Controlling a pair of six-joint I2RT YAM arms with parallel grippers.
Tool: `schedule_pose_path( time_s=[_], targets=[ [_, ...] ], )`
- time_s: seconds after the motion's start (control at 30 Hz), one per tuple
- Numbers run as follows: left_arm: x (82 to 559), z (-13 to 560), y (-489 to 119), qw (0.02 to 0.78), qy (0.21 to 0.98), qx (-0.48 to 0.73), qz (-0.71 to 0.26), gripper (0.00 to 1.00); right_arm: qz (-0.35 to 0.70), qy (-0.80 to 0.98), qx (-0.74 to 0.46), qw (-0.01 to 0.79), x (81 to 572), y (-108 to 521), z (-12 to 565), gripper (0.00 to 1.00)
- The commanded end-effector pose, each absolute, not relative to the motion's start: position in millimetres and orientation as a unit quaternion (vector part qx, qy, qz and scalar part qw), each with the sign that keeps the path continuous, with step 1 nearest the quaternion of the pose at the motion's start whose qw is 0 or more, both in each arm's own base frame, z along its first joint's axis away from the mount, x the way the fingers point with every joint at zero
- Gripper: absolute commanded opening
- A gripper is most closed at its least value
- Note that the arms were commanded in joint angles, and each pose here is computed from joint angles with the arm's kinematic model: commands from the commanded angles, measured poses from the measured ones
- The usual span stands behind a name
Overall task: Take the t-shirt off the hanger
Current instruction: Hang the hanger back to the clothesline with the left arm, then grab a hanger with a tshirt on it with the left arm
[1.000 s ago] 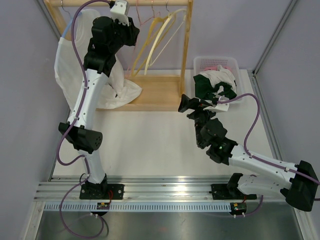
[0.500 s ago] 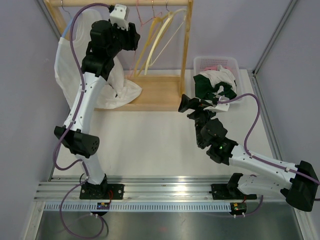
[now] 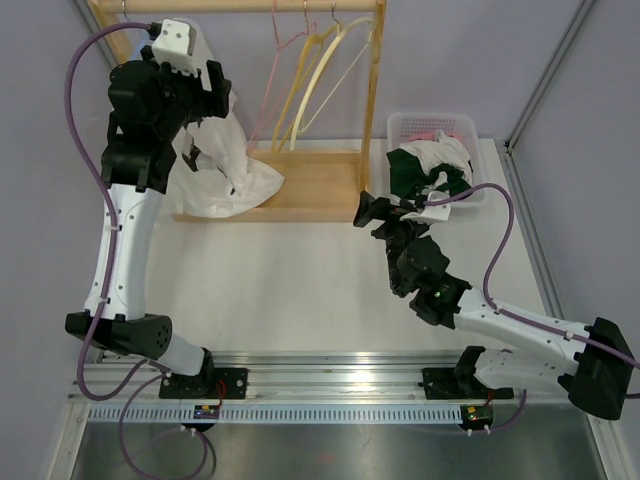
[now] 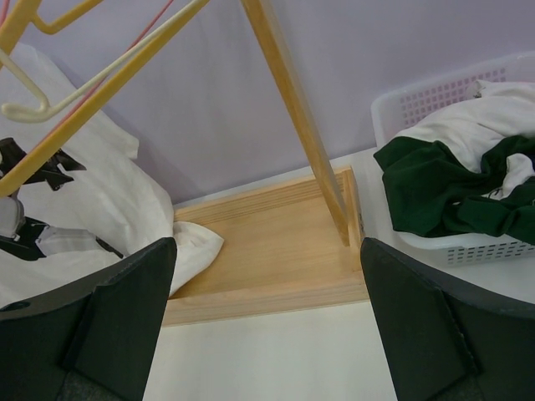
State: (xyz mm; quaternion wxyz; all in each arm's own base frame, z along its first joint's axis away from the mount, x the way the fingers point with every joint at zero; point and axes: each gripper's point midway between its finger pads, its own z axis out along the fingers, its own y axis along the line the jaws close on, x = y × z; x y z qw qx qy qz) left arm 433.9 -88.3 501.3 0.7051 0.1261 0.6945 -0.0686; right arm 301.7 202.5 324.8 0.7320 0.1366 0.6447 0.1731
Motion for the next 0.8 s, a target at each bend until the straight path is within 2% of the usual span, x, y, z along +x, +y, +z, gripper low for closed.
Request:
schedule_pose_path(
  time_s=[0.0, 0.23, 0.57, 0.77],
  targets=[
    [425.3, 506.3, -72.9, 0.713, 0.687, 0.125, -0.063, 0.83, 0.159, 0.626, 0.152, 0.748, 305.3, 197.7, 343.3, 1.00],
    [416.7, 501.9, -57.2, 0.705, 0.699, 0.118, -0.029, 0.98, 0.128, 0.622, 0.138, 0.760, 313.0, 201.9, 351.7, 1.00],
    [428.8, 520.9, -20.3, 0.705, 0.702, 0.094, 0.045, 0.99, 0.104, 0.612, 0.115, 0.775, 308.9, 184.6, 352.3, 1.00],
    [429.8, 550.3, 2.3, 0.733, 0.667, 0.088, 0.097, 0.99, 0.094, 0.618, 0.101, 0.774, 308.2, 173.5, 347.7, 1.00]
  ],
)
